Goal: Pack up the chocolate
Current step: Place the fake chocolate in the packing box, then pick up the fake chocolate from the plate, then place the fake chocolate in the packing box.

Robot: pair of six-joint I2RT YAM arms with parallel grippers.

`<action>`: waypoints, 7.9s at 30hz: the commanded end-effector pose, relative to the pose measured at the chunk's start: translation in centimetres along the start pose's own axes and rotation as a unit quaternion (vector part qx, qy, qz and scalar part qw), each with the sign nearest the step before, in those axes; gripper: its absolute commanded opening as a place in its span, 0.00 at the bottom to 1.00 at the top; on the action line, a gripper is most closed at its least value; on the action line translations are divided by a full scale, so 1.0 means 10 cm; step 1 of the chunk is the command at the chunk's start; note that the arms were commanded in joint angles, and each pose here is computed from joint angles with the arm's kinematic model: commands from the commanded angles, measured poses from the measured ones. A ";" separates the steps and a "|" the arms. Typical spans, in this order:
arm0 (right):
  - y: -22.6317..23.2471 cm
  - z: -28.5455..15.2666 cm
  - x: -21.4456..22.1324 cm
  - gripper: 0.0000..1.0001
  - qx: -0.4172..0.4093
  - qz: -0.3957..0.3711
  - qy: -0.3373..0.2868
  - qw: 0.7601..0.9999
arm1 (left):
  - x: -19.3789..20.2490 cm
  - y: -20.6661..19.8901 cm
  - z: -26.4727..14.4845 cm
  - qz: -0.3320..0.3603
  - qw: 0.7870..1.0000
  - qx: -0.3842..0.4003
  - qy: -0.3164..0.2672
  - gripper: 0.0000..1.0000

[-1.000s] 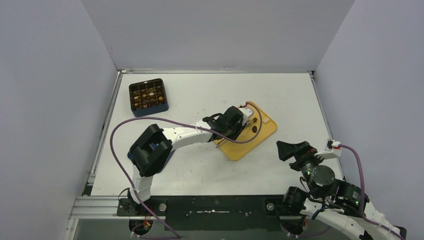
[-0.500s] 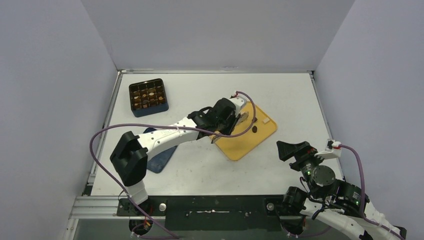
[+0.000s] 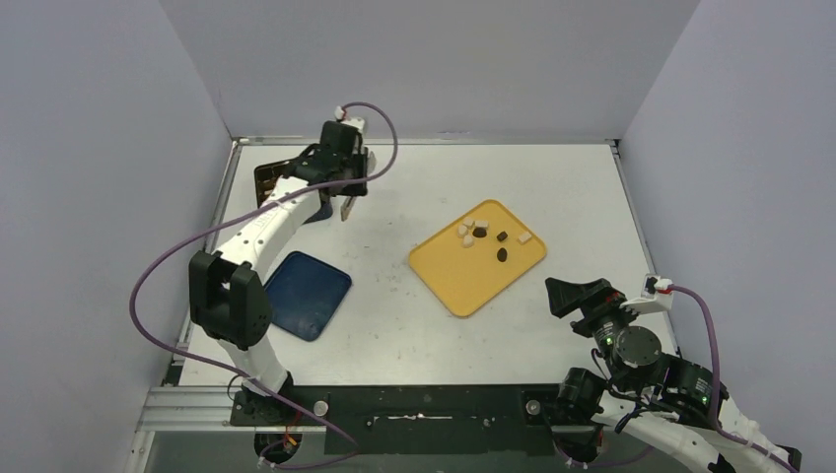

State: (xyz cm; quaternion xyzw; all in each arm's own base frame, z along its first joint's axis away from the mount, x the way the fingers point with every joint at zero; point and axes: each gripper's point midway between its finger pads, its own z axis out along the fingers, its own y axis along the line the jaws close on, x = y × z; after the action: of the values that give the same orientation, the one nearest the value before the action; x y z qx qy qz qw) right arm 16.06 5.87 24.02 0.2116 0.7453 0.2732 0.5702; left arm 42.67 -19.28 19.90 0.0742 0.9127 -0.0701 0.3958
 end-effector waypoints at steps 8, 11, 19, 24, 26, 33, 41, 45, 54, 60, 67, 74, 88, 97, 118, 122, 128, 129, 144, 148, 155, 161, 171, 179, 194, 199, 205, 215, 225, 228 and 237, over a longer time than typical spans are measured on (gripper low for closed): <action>0.05 -0.01 -0.04 1.00 -0.011 0.008 -0.005 1.000 | -0.46 1.35 0.03 -0.138 0.986 -0.078 -0.050 0.26; 0.06 -0.01 -0.04 1.00 -0.011 0.008 -0.005 1.000 | -0.47 1.52 0.12 -0.148 0.984 -0.085 -0.048 0.26; 0.04 -0.01 -0.05 1.00 -0.006 0.009 -0.007 1.000 | -0.59 1.74 0.23 -0.148 0.982 -0.104 -0.059 0.26; 0.04 0.00 -0.06 1.00 -0.003 0.007 -0.008 1.000 | -0.62 1.79 0.33 -0.145 0.981 -0.114 -0.061 0.27; 0.04 0.00 -0.05 1.00 -0.003 0.006 -0.008 1.000 | -0.60 1.83 0.37 -0.143 0.981 -0.119 -0.058 0.26; 0.04 -0.01 -0.06 1.00 -0.005 0.008 -0.009 1.000 | -0.53 1.84 0.52 -0.140 0.982 -0.117 -0.043 0.27; 0.04 -0.01 -0.06 1.00 -0.005 0.007 -0.008 1.000 | -0.48 1.91 0.65 -0.131 0.982 -0.130 -0.032 0.27; 0.04 -0.01 -0.06 1.00 -0.006 0.009 -0.007 1.000 | -0.47 1.93 0.68 -0.128 0.982 -0.133 -0.029 0.31; 0.03 -0.01 -0.07 1.00 -0.005 0.009 -0.010 1.000 | -0.53 1.95 0.60 -0.128 0.981 -0.141 -0.035 0.37; 0.03 -0.01 -0.06 1.00 -0.005 0.009 -0.009 1.000 | -0.56 1.95 0.54 -0.130 0.980 -0.145 -0.040 0.38; 0.03 -0.01 -0.06 1.00 -0.005 0.009 -0.008 1.000 | -0.71 1.78 0.32 -0.129 0.983 -0.115 -0.062 0.38; 0.03 -0.01 -0.06 1.00 -0.004 0.010 -0.009 1.000 | -0.82 1.38 -0.01 -0.121 0.987 -0.057 -0.089 0.38; 0.04 -0.01 -0.05 1.00 -0.005 0.008 -0.006 1.000 | -0.48 -0.32 -0.62 0.007 0.991 0.086 -0.104 0.37; 0.04 -0.01 -0.04 1.00 -0.007 0.008 -0.005 1.000 | 0.10 -1.34 -0.79 0.124 0.975 0.162 -0.092 0.37; 0.05 -0.02 -0.04 1.00 -0.010 0.009 -0.004 1.000 | 0.92 -1.87 -0.18 0.214 0.965 0.151 -0.017 0.38; 0.05 -0.02 -0.04 1.00 -0.010 0.009 -0.004 1.000 | 1.01 -1.87 -0.06 0.216 0.966 0.143 -0.005 0.38; 0.05 -0.02 -0.04 1.00 -0.011 0.009 -0.004 1.000 | 1.11 -1.84 0.03 0.219 0.966 0.136 0.004 0.41; 0.05 -0.02 -0.04 1.00 -0.010 0.009 -0.003 1.000 | 1.14 -1.84 0.05 0.220 0.966 0.136 0.006 0.41; 0.05 -0.02 -0.04 1.00 -0.010 0.009 -0.003 1.000 | 1.27 -1.86 0.20 0.218 0.967 0.135 0.017 0.41; 0.05 -0.02 -0.04 1.00 -0.010 0.009 -0.003 1.000 | 1.28 -1.85 0.24 0.218 0.967 0.130 0.016 0.41; 0.05 -0.02 -0.04 1.00 -0.010 0.011 -0.003 1.000 | 1.25 -1.87 0.29 0.221 0.967 0.126 0.013 0.41; 0.04 -0.02 -0.04 1.00 -0.010 0.011 -0.004 1.000 | 1.25 -1.82 0.27 0.223 0.968 0.118 0.013 0.37; 0.05 -0.02 -0.04 1.00 -0.010 0.011 -0.004 1.000 | 1.16 -1.75 0.08 0.215 0.970 0.115 0.001 0.33; 0.04 -0.02 -0.04 1.00 -0.009 0.011 -0.004 1.000 | 1.14 -1.72 -0.05 0.205 0.971 0.119 0.002 0.31; 0.04 -0.02 -0.04 1.00 -0.010 0.011 -0.003 1.000 | 0.77 -1.48 -0.25 0.171 0.982 0.080 -0.009 0.31; 0.05 -0.02 -0.04 1.00 -0.011 0.010 -0.003 1.000 | 0.36 -1.03 -0.28 0.130 0.990 0.041 -0.020 0.31; 0.05 -0.02 -0.05 1.00 -0.011 0.010 -0.005 1.000 | -0.25 -0.30 -0.35 0.069 0.996 -0.021 -0.052 0.31; 0.06 -0.02 -0.03 1.00 -0.013 0.009 -0.001 1.000 | -0.70 1.07 -0.07 -0.048 0.988 -0.126 -0.081 0.31; 0.05 -0.01 -0.04 1.00 -0.006 0.008 -0.003 1.000 | -0.63 1.79 0.17 -0.115 0.976 -0.172 -0.063 0.31; 0.04 -0.01 -0.04 1.00 -0.005 0.009 -0.004 1.000 | -0.54 1.86 0.22 -0.120 0.975 -0.177 -0.058 0.31; 0.04 -0.01 -0.03 1.00 -0.006 0.009 -0.002 1.000 | -0.44 1.98 0.38 -0.117 0.975 -0.186 -0.044 0.31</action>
State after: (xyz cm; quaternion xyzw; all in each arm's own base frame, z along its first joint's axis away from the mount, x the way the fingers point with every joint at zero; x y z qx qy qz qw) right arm 15.92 6.18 23.95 0.2075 0.7471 0.2807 0.5656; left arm 50.45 -1.46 18.42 -0.1026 0.9065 0.0577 0.4055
